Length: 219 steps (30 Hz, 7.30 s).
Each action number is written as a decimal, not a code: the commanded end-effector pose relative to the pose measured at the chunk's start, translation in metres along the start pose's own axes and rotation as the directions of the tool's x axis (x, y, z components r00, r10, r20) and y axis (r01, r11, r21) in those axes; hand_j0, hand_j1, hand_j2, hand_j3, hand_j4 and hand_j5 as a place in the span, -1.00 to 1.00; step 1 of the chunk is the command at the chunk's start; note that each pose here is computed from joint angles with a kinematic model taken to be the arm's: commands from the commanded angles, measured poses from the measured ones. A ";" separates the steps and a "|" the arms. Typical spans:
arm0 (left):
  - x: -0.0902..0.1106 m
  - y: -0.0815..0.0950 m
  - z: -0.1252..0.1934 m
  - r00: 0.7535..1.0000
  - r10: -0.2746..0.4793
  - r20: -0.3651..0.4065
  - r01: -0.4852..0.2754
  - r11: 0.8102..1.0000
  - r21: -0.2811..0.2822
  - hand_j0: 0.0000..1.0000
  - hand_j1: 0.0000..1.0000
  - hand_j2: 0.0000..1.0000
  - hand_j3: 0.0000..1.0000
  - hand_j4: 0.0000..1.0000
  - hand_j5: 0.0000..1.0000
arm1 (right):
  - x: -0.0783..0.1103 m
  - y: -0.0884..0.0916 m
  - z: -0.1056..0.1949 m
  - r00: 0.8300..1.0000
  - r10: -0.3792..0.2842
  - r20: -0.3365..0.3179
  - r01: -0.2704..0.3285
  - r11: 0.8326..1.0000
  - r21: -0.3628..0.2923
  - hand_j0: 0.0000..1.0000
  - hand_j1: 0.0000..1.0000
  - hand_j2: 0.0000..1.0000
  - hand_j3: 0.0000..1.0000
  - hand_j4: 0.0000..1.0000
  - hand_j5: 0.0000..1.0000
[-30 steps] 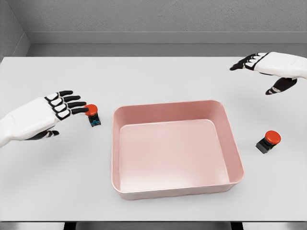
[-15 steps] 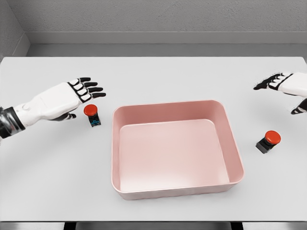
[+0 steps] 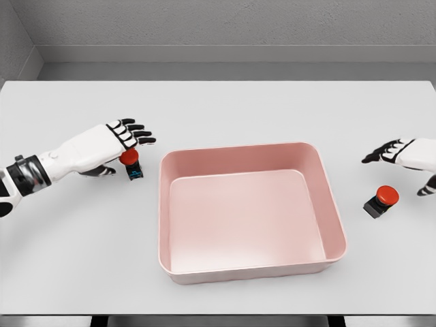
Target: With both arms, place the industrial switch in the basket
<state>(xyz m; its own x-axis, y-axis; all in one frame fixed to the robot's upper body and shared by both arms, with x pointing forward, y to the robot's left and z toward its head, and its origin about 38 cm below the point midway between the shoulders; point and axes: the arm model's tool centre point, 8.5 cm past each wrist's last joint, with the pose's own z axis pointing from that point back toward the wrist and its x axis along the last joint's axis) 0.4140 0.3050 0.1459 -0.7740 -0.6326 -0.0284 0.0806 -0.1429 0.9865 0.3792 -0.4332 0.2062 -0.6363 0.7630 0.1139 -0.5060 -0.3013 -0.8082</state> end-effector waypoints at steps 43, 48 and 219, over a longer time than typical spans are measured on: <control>0.014 -0.006 -0.003 0.999 0.013 0.046 -0.013 1.000 -0.010 0.62 0.62 0.62 0.62 0.62 0.62 | 0.032 0.027 -0.020 0.994 -0.028 0.104 0.024 0.999 0.043 0.88 0.88 0.88 0.88 0.88 0.88; 0.011 -0.005 0.002 0.999 0.006 0.038 -0.005 1.000 -0.019 0.09 0.09 0.09 0.09 0.09 0.09 | 0.034 0.024 -0.019 0.994 -0.022 0.108 0.018 0.999 0.038 0.78 0.78 0.78 0.78 0.78 0.78; 0.030 0.101 0.029 0.980 -0.097 0.173 0.091 0.995 0.045 1.00 1.00 1.00 1.00 1.00 1.00 | 0.100 -0.131 -0.031 0.930 0.154 0.335 -0.013 0.923 -0.386 1.00 1.00 1.00 1.00 1.00 1.00</control>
<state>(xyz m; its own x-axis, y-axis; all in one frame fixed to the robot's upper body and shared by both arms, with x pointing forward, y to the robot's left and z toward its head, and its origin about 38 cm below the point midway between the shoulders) 0.3809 0.2933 0.2489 -0.8749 -0.4738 -0.1004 -0.0200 -0.1717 0.9849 0.4004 -0.2857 0.2984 -0.8776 0.4395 0.1916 -0.2401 -0.0571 -0.9691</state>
